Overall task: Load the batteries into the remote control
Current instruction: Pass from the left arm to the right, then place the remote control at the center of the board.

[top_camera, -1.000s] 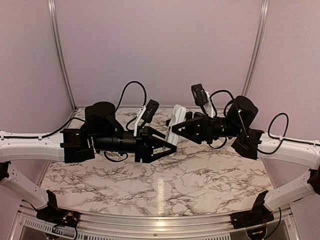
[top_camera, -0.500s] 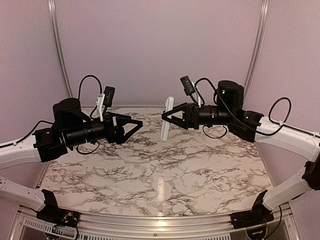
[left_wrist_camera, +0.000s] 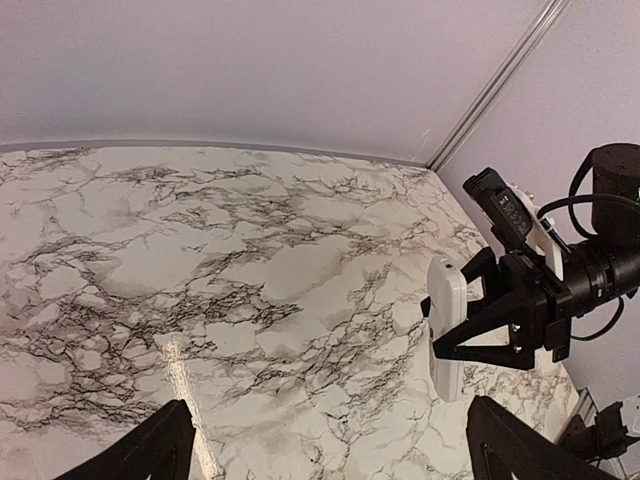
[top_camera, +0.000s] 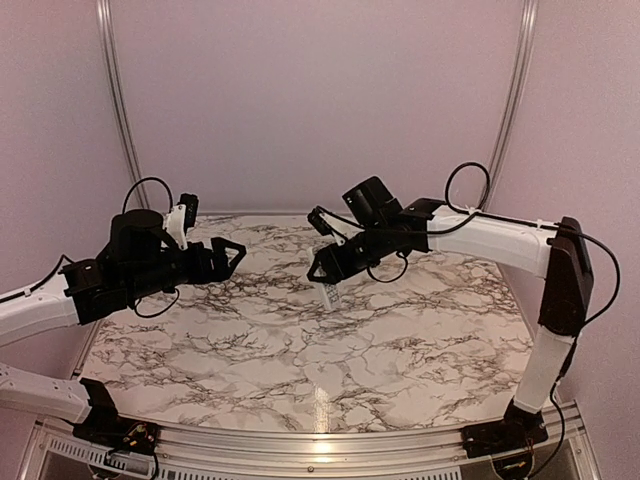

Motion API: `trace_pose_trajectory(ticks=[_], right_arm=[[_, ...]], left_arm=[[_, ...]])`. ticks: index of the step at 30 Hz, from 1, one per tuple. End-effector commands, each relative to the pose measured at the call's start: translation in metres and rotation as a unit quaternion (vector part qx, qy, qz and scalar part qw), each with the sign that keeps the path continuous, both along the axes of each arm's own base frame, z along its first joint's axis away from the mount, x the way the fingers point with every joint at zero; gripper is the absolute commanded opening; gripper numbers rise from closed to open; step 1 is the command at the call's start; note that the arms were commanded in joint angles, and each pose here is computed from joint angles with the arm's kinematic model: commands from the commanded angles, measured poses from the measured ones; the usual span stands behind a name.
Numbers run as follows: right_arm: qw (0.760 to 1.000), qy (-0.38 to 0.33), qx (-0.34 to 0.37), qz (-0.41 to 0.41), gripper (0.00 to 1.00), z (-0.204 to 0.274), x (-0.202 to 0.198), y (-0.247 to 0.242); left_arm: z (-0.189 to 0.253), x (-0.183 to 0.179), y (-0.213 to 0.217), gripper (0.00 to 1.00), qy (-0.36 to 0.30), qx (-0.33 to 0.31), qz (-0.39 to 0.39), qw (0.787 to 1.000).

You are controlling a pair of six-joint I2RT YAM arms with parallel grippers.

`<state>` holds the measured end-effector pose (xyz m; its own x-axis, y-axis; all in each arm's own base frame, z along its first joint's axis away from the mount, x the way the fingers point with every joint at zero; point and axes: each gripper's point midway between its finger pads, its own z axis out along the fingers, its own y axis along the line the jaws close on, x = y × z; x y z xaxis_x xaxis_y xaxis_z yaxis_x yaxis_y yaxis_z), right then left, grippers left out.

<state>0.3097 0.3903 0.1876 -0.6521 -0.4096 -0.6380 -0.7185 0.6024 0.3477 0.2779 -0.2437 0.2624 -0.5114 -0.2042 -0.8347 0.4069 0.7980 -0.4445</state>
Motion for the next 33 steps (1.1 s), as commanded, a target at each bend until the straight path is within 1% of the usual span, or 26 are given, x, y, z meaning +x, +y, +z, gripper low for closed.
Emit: trace_pose_trajectory(ticks=[1,4,8,12,16,18,21,28,33], right_arm=[[0.992,0.020,-0.125,-0.014,0.16,-0.045,0.003,-0.018],[0.985,0.053,-0.165,-0.028,0.14,-0.072,0.004,-0.021],[0.979,0.080,-0.182,-0.033,0.15,-0.097,0.002,-0.015],[0.975,0.091,-0.199,-0.038,0.16,-0.117,0.006,-0.014],[0.970,0.096,-0.222,-0.037,0.20,-0.133,0.009,-0.011],[0.964,0.095,-0.245,-0.035,0.23,-0.140,0.013,-0.011],[0.955,0.094,-0.276,-0.043,0.25,-0.148,0.019,-0.015],[0.949,0.107,-0.294,-0.027,0.28,-0.163,0.023,-0.009],[0.946,0.125,-0.300,-0.014,0.33,-0.176,0.018,-0.008]], left_arm=[[-0.021,0.002,0.015,0.99,0.018,0.015,0.029,0.999],[-0.028,0.002,0.015,0.99,0.020,0.012,0.029,0.999],[-0.040,0.000,0.015,0.99,0.027,0.014,0.023,0.999],[-0.049,-0.004,0.012,0.99,0.031,0.009,0.012,0.999],[-0.057,-0.007,0.011,0.99,0.037,0.008,0.006,0.999],[-0.061,-0.006,0.013,0.99,0.039,0.013,0.011,0.999],[-0.067,-0.004,0.015,0.99,0.043,0.022,0.017,0.999],[-0.082,0.003,0.024,0.99,0.053,0.048,0.042,0.997],[-0.087,0.009,0.036,0.99,0.060,0.047,0.057,0.995]])
